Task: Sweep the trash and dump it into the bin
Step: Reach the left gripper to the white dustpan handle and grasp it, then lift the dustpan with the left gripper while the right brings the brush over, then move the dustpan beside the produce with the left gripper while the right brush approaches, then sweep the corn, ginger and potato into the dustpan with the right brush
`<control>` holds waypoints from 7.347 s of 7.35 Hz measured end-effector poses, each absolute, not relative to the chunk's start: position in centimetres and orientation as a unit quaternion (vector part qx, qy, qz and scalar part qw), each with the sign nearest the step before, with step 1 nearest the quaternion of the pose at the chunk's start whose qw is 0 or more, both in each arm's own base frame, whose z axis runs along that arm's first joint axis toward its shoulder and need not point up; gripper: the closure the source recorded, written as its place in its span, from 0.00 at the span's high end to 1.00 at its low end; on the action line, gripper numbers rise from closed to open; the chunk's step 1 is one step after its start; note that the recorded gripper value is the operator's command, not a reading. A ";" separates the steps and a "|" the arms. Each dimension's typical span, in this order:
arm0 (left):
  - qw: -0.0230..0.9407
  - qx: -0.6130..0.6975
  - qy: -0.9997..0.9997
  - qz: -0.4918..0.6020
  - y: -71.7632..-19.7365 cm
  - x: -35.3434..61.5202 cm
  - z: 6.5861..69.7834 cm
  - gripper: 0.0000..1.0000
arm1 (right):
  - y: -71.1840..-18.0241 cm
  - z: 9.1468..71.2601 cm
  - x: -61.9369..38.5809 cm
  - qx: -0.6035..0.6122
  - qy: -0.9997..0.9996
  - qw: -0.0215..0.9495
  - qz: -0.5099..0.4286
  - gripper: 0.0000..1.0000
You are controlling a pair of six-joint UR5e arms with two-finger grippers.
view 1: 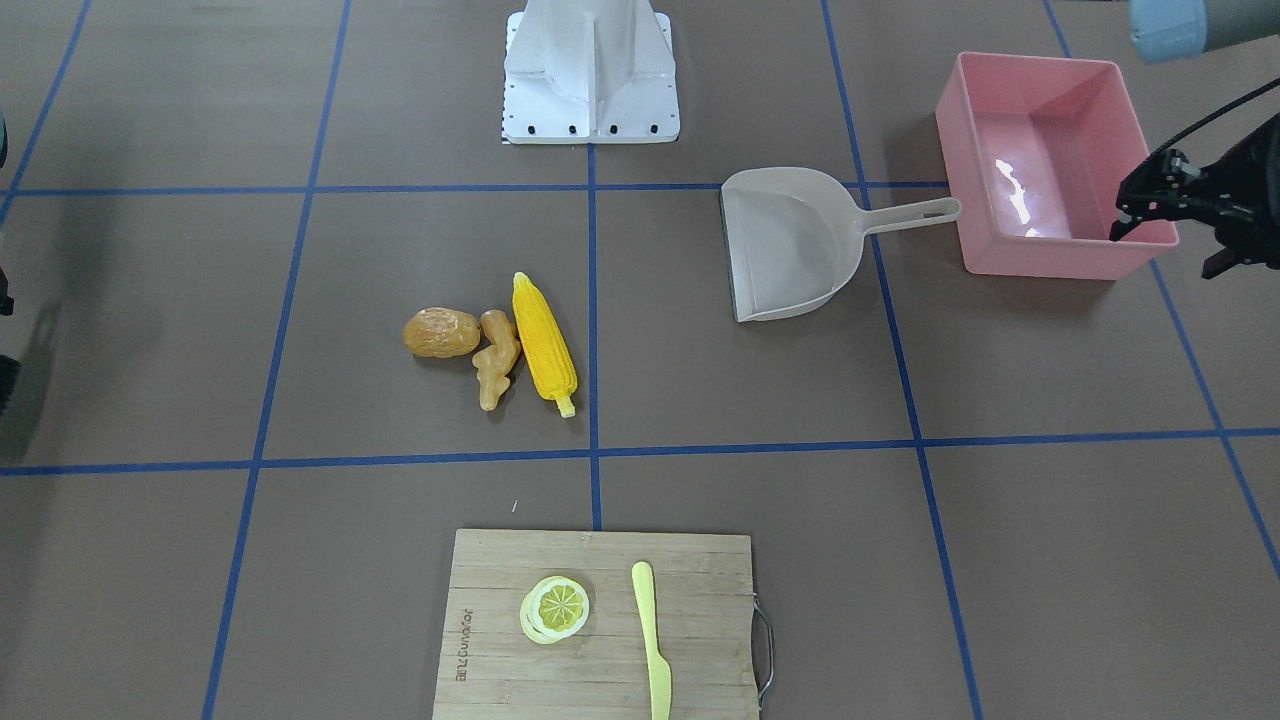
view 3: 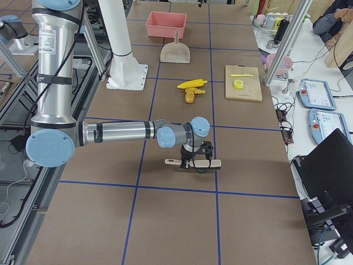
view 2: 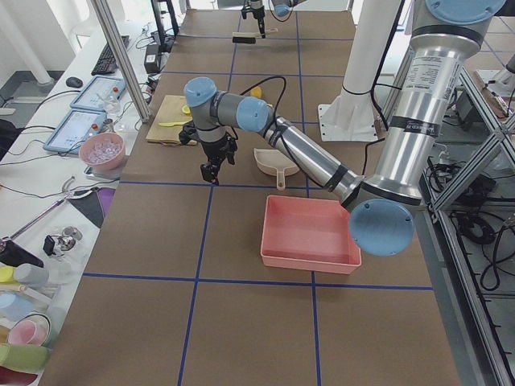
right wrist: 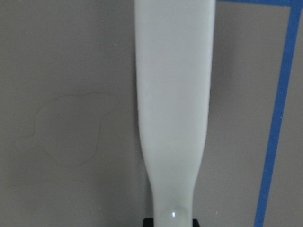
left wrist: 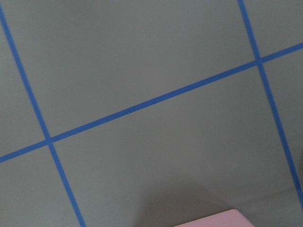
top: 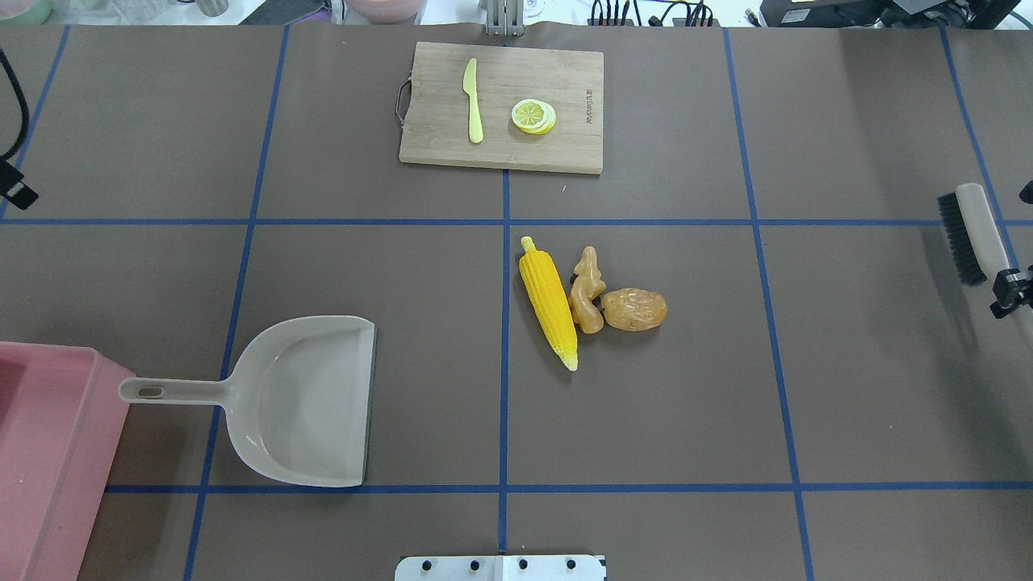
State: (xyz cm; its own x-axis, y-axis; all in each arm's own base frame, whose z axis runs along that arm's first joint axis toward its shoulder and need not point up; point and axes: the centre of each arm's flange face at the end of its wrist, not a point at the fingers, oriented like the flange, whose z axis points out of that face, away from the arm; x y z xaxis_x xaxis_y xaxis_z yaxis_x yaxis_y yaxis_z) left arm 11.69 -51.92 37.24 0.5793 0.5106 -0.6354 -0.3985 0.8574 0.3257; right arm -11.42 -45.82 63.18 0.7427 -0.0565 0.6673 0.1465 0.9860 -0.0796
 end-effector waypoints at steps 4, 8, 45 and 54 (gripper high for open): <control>0.849 0.139 0.320 0.397 -44.5 21.7 30.0 1.00 | -45.3 59.0 -9.5 -0.045 -0.406 0.912 -0.040 0.00; 0.809 0.208 0.222 0.503 -36.7 29.8 30.9 1.00 | -44.4 56.6 -6.8 -0.028 -0.435 0.900 -0.025 0.00; 0.703 0.211 0.265 0.625 -46.6 45.3 28.8 0.00 | -41.9 40.0 -42.2 -0.079 -0.565 0.808 -0.149 0.00; 0.683 0.212 0.273 0.643 -44.9 49.5 28.6 0.00 | -42.9 33.0 -50.7 -0.071 -0.572 0.804 -0.145 0.00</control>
